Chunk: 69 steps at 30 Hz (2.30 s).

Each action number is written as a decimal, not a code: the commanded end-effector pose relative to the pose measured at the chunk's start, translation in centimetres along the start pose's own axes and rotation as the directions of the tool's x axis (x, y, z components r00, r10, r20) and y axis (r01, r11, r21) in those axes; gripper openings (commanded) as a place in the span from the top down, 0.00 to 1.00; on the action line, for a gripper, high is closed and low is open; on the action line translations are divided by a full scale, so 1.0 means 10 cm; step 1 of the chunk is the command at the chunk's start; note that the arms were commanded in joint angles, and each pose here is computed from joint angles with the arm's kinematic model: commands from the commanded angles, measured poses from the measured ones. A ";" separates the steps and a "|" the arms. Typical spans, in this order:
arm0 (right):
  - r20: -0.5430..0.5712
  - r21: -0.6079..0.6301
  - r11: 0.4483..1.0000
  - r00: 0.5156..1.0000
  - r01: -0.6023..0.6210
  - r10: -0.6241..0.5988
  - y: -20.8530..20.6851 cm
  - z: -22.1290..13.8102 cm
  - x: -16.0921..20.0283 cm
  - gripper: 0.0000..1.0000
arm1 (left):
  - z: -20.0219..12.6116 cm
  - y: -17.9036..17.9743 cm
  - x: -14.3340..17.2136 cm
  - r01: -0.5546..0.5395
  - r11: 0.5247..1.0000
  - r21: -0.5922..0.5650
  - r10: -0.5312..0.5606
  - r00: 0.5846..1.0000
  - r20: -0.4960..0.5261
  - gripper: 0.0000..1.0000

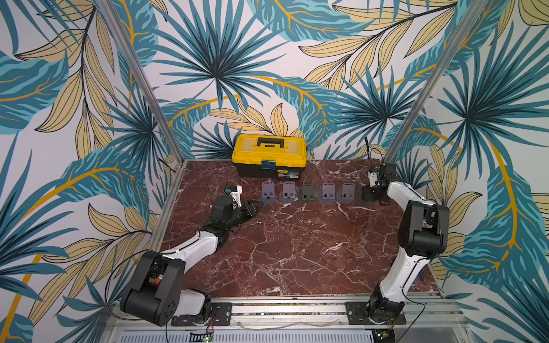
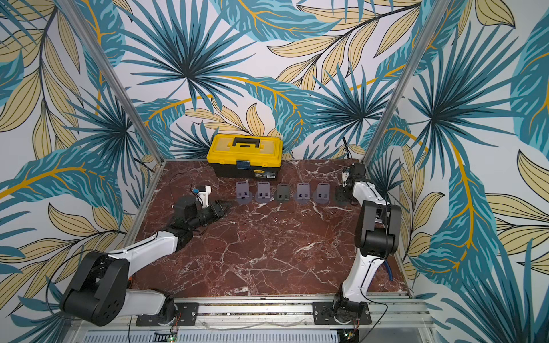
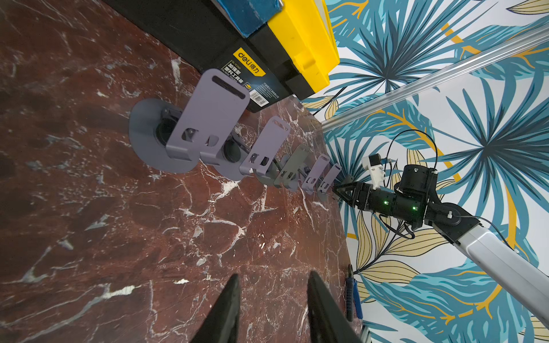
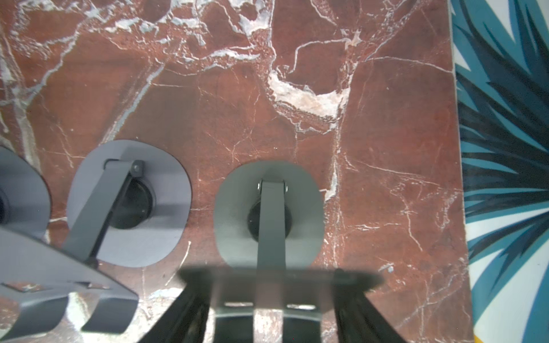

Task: Open the phone stand
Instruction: Place the phone stand at the center of the board, then reset both arms

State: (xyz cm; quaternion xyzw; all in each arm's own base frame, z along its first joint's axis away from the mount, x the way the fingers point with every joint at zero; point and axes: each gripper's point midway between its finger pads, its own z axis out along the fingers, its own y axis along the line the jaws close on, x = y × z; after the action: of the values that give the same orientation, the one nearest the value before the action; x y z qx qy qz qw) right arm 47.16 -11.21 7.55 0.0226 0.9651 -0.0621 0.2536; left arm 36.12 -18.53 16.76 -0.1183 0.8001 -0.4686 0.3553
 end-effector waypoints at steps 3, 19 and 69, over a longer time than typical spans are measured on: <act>-0.022 0.000 1.000 1.000 -0.014 0.014 -0.01 0.03 0.05 0.22 | 0.03 -0.10 -0.14 -0.032 0.999 0.014 0.032 0.999 0.025 0.62; 0.336 0.017 0.971 0.916 -0.240 0.220 -0.11 -1.59 -0.05 0.00 | -0.43 0.18 -0.88 -0.264 0.903 -0.338 0.341 0.921 0.191 0.13; 0.722 0.048 0.986 0.688 -0.159 0.075 0.70 -0.88 0.56 0.00 | -1.08 1.27 -1.09 -0.488 0.495 -0.719 0.784 0.607 0.128 0.00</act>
State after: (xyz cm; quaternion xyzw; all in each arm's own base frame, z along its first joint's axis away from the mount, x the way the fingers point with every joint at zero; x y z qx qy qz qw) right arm 38.51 -3.29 11.38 0.0766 0.7876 -0.1032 0.6026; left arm 37.75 1.01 14.33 -0.0202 0.7934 0.0403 0.6070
